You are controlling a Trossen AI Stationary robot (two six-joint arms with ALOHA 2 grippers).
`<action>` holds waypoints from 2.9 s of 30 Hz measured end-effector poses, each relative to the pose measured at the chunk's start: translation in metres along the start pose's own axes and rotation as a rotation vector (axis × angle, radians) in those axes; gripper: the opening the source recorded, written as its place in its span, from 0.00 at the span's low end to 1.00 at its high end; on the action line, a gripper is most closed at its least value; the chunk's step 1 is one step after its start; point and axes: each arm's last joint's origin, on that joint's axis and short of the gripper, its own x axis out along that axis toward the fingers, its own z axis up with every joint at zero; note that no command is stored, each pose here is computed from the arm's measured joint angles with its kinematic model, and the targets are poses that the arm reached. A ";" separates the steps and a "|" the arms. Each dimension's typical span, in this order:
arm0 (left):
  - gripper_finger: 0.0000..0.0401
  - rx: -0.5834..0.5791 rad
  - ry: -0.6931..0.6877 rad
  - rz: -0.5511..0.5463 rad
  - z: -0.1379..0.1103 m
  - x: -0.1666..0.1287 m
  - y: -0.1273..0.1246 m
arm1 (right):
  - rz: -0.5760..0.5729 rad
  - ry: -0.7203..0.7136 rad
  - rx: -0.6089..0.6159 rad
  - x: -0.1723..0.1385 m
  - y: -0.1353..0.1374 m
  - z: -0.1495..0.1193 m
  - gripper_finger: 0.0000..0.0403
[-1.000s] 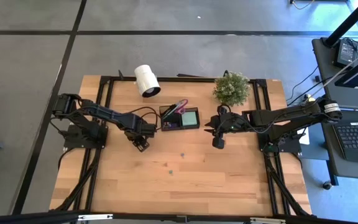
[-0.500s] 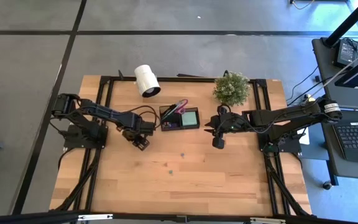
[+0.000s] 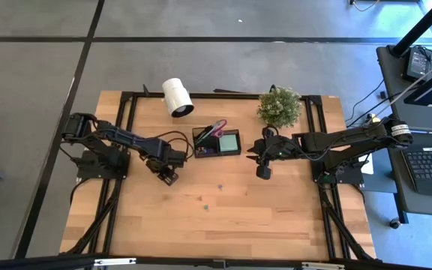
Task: Pick and place office supplies into organizer
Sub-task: Put the pink binder clip into the black desk organizer
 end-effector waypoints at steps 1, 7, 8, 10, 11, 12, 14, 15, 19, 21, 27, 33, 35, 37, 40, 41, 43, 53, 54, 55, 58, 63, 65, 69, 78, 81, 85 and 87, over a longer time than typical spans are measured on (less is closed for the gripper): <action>0.37 0.004 -0.008 0.005 0.000 0.000 0.000 | 0.000 0.000 0.000 0.000 0.000 0.000 0.26; 0.36 0.135 -0.039 0.003 0.001 0.000 -0.002 | 0.000 0.000 0.000 0.000 0.000 0.000 0.26; 0.36 0.159 -0.044 0.005 0.001 0.000 -0.002 | 0.000 0.000 0.000 0.000 0.000 0.000 0.26; 0.36 0.184 -0.044 0.005 0.001 0.000 -0.002 | 0.000 0.000 0.000 0.000 0.000 0.000 0.26; 0.36 0.197 -0.045 0.004 0.001 0.000 -0.002 | 0.000 0.000 0.001 0.000 0.000 0.000 0.26; 0.36 0.213 -0.046 0.005 0.001 0.000 -0.002 | 0.000 0.000 0.001 0.000 0.000 0.000 0.26; 0.36 0.252 -0.050 0.008 0.001 0.000 -0.003 | 0.000 0.000 0.001 0.000 0.000 0.000 0.26; 0.36 0.273 -0.053 0.010 0.001 0.000 -0.003 | 0.000 0.000 0.001 0.000 0.000 0.000 0.26; 0.36 0.335 -0.057 0.013 0.001 0.000 -0.003 | 0.001 0.000 0.028 0.000 0.000 0.000 0.26; 0.36 0.360 -0.058 0.014 0.001 0.000 -0.003 | 0.001 0.000 0.030 0.000 0.000 0.000 0.26; 0.32 0.368 -0.059 0.014 0.001 0.000 -0.003 | 0.001 0.000 0.042 0.000 0.000 0.000 0.26; 0.23 0.370 -0.060 0.013 0.001 0.000 -0.003 | 0.001 0.000 0.046 0.000 0.000 0.000 0.26; 0.20 0.370 -0.061 0.014 0.001 0.000 -0.003 | 0.001 0.000 0.046 0.000 0.000 0.000 0.26; 0.17 0.370 -0.061 0.014 0.001 0.000 -0.003 | 0.001 0.000 0.046 0.000 0.000 0.000 0.26; 0.15 0.369 -0.062 0.014 0.001 0.000 -0.003 | 0.000 0.000 0.046 0.000 0.000 0.000 0.26; 0.14 0.369 -0.062 0.014 0.001 0.000 -0.003 | 0.000 0.000 0.046 0.000 0.000 0.000 0.26; 0.14 0.369 -0.062 0.013 0.002 0.000 -0.003 | 0.001 0.000 0.046 0.000 0.000 0.000 0.26; 0.14 0.346 -0.075 -0.024 0.001 -0.006 -0.004 | 0.000 0.001 0.044 0.000 0.000 0.000 0.26; 0.14 0.348 -0.081 -0.029 0.001 -0.008 -0.004 | 0.000 0.001 0.044 0.000 0.000 0.000 0.26; 0.14 0.349 -0.093 -0.037 0.001 -0.010 -0.005 | 0.000 0.001 0.043 0.000 0.000 0.000 0.26; 0.14 0.362 -0.173 -0.090 0.004 -0.025 -0.010 | 0.000 0.001 0.042 0.000 0.000 0.000 0.26; 0.14 0.383 -0.340 -0.219 0.013 -0.041 -0.023 | 0.000 0.002 0.041 0.000 0.000 0.000 0.26; 0.14 0.392 -0.444 -0.260 0.020 -0.045 -0.030 | 0.000 0.001 0.041 0.000 0.000 0.000 0.26; 0.14 0.406 -0.667 -0.264 0.032 -0.054 -0.040 | 0.000 0.001 0.044 0.000 0.000 0.000 0.26; 0.14 0.344 -0.859 -0.132 0.052 -0.053 -0.041 | 0.000 -0.001 0.049 0.000 0.000 0.000 0.26; 0.14 0.322 -0.882 -0.117 0.060 -0.048 -0.042 | 0.000 0.000 0.049 0.000 0.000 0.000 0.26; 0.14 0.304 -0.880 -0.106 0.068 -0.041 -0.042 | 0.000 0.000 0.052 0.000 0.000 0.000 0.26; 0.14 0.302 -0.866 -0.099 0.070 -0.038 -0.041 | 0.000 0.000 0.052 0.000 0.000 0.000 0.26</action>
